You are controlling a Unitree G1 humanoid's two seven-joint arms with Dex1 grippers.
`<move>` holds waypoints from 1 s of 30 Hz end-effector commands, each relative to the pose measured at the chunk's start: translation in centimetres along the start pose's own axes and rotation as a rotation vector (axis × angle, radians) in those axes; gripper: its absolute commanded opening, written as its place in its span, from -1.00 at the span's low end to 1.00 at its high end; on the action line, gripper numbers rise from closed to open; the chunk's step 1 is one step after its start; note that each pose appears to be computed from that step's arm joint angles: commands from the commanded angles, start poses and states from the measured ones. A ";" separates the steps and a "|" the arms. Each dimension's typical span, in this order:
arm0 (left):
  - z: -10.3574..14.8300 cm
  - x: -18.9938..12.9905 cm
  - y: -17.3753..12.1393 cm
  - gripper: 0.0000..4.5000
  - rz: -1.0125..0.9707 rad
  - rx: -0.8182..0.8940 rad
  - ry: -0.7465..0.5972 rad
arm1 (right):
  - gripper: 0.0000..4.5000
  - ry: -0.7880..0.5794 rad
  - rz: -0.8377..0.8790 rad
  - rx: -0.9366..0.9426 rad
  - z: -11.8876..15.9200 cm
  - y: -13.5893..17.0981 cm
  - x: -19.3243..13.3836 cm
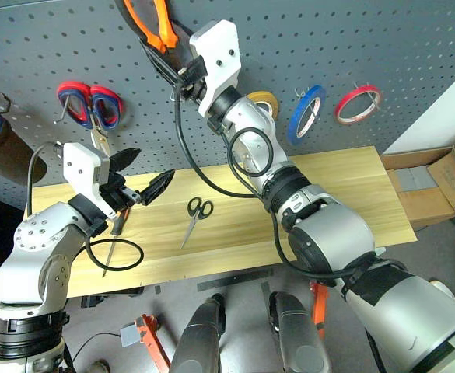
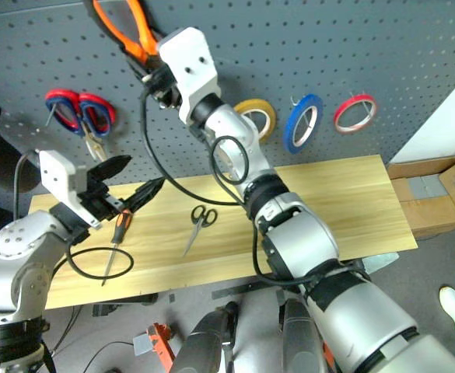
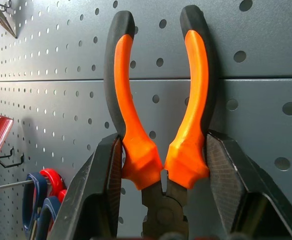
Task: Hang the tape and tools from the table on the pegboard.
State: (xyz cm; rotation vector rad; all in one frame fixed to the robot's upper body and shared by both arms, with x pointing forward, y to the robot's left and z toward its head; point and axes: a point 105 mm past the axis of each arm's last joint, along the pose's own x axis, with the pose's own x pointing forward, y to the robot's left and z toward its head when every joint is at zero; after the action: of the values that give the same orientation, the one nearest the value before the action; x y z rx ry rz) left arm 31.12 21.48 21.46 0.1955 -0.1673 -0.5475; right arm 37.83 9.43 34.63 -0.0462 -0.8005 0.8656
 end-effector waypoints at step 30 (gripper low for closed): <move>0.5 1.3 0.2 1.00 -0.026 0.030 -0.046 | -0.09 0.052 -0.007 -0.087 -2.2 2.9 -0.6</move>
State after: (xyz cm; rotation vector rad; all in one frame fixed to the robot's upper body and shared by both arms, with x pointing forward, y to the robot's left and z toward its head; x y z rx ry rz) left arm 32.41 21.14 21.38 0.1952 -0.1787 -0.5633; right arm 38.92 9.40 31.60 -0.1975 -0.7536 0.7764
